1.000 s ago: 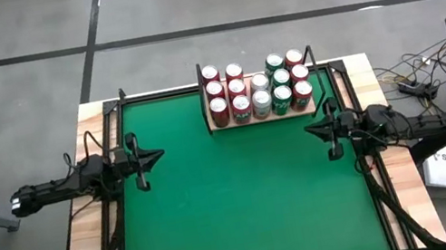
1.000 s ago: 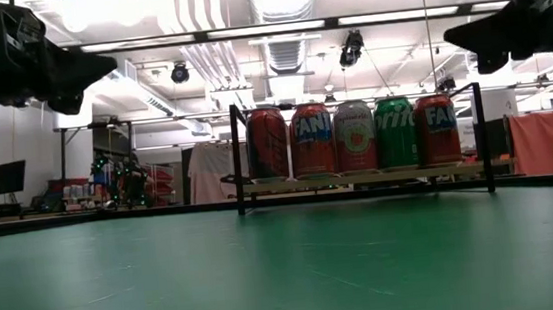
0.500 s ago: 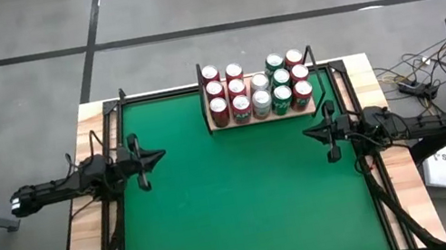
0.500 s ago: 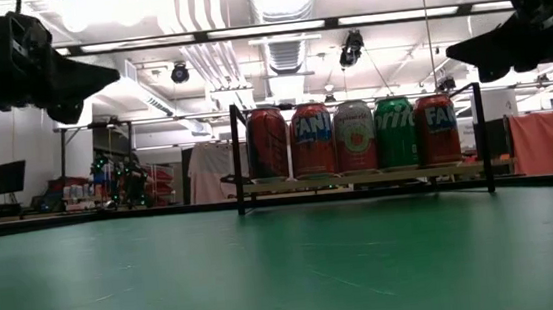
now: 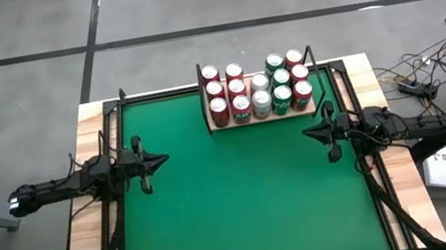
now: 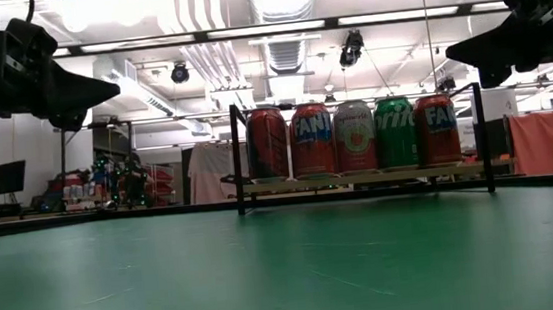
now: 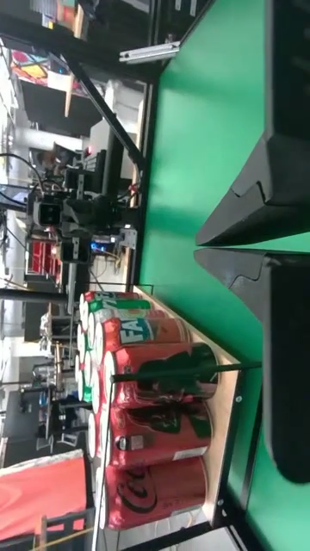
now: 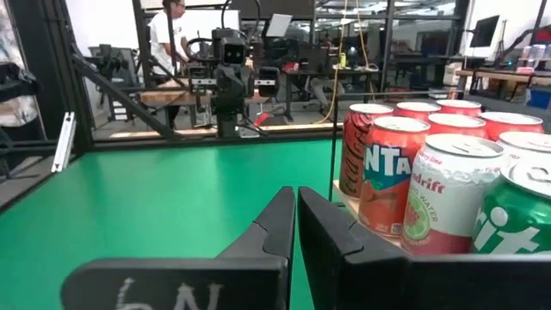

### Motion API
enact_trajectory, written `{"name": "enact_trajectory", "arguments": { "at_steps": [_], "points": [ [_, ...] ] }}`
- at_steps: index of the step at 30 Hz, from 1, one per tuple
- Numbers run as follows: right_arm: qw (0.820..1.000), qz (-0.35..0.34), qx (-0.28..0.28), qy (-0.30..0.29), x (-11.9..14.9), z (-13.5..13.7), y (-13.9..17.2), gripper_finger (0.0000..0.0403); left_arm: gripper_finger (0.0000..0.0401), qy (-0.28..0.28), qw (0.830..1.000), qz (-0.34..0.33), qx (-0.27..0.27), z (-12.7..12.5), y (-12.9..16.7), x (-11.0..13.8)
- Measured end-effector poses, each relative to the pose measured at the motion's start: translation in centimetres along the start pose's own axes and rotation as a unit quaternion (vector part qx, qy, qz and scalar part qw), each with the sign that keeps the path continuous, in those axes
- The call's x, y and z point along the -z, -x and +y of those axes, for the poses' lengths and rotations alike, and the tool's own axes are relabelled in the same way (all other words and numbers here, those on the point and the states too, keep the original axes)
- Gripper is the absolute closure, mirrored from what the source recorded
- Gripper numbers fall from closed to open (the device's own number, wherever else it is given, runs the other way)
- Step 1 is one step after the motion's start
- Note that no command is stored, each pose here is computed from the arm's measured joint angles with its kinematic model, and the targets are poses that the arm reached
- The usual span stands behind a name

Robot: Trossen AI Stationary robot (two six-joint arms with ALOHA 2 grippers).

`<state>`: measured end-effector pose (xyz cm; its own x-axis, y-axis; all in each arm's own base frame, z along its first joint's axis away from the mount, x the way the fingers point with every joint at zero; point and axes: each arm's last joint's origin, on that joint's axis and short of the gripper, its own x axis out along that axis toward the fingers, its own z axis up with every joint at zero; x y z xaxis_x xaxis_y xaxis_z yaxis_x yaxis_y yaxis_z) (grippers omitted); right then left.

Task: Place canned beverage on shelf
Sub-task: Return to Home Position

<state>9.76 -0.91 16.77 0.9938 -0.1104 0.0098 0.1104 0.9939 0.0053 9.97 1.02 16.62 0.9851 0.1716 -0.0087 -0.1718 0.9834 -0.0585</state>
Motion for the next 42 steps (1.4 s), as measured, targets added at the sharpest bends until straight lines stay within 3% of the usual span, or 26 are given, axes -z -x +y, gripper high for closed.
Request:
{"name": "enact_trajectory", "arguments": {
  "at_steps": [7, 42],
  "points": [
    [0.996, 0.003, 0.000, -0.087, 0.1, 0.0, 0.0, 0.0394, 0.0401, 0.009, 1.000, 0.016, -0.008, 0.0, -0.2, 0.3],
    [0.996, 0.003, 0.001, -0.087, 0.1, 0.0, 0.0, 0.0394, 0.0401, 0.010, 0.998, 0.068, -0.014, 0.0, -0.8, 1.1]
  ]
}}
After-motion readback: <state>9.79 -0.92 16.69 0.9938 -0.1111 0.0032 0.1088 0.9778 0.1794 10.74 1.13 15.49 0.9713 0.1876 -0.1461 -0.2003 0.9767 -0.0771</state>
